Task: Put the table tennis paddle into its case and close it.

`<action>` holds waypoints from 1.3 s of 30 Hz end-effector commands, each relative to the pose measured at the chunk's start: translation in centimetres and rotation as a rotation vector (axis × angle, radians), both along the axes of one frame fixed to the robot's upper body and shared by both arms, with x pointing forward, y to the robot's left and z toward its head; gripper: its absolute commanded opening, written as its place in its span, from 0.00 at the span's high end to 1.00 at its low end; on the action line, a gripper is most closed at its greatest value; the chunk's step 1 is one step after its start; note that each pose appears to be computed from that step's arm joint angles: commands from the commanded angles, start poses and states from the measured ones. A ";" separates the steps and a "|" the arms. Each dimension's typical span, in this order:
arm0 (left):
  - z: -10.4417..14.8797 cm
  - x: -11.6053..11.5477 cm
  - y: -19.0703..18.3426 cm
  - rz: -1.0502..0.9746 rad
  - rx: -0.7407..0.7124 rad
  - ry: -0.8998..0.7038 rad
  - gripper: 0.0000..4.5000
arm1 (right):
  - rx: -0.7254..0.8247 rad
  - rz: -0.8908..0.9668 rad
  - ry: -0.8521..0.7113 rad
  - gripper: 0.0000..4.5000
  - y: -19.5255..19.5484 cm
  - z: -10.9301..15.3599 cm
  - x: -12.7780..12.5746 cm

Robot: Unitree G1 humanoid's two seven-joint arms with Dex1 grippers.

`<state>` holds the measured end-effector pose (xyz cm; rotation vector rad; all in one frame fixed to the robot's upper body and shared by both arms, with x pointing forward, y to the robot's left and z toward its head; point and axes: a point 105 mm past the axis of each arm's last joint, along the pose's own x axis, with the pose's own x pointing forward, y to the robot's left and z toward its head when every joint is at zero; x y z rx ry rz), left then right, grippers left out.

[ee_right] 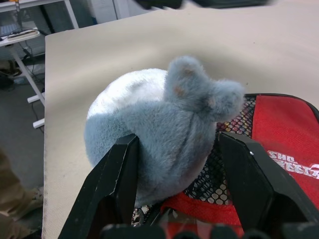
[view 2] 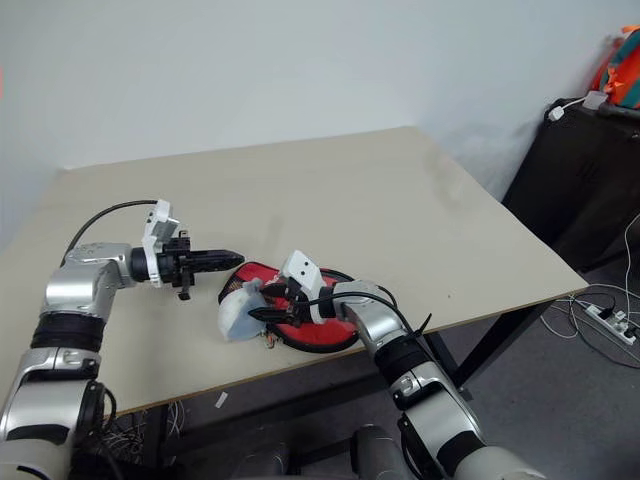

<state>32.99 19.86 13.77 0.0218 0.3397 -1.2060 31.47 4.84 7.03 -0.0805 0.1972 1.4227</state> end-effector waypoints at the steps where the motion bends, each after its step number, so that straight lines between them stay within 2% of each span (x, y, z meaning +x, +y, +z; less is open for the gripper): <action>1: 1.9 -1.4 0.0 -0.062 -0.001 -0.024 1.00 | 0.007 -0.021 -0.035 0.40 -0.1 0.7 0.7; 2: 1.8 -1.8 0.1 -0.071 0.005 -0.011 1.00 | 0.008 -0.024 -0.036 0.40 -0.1 0.7 0.7; 3: 1.6 -2.2 0.2 -0.078 0.009 0.006 0.92 | 0.009 -0.027 -0.037 0.39 -0.1 0.7 0.7; 5: 1.2 -2.9 0.5 -0.089 0.016 0.036 0.83 | 0.010 -0.030 -0.038 0.39 0.0 0.7 0.8; 12: 0.0 -5.0 0.1 -0.149 0.042 0.111 0.39 | 0.013 -0.033 -0.039 0.39 0.1 0.7 0.9; 17: -1.5 -5.2 -0.2 -0.160 0.108 0.100 0.09 | 0.018 -0.034 -0.040 0.39 0.2 0.8 1.0; 21: -2.3 -4.9 -0.7 -0.158 0.152 0.076 0.09 | 0.023 -0.033 -0.039 0.39 0.1 0.8 1.0; 25: -1.5 -3.0 -0.2 -0.079 0.153 -0.006 0.09 | 0.022 -0.028 -0.037 0.39 -0.1 0.8 0.9; 30: -0.8 -1.8 0.9 -0.019 0.159 -0.046 0.09 | 0.019 -0.025 -0.033 0.39 -0.2 0.6 0.7; 39: -3.2 -3.4 -0.2 -0.116 0.209 0.006 0.09 | 0.020 -0.023 -0.030 0.39 -0.1 0.6 0.7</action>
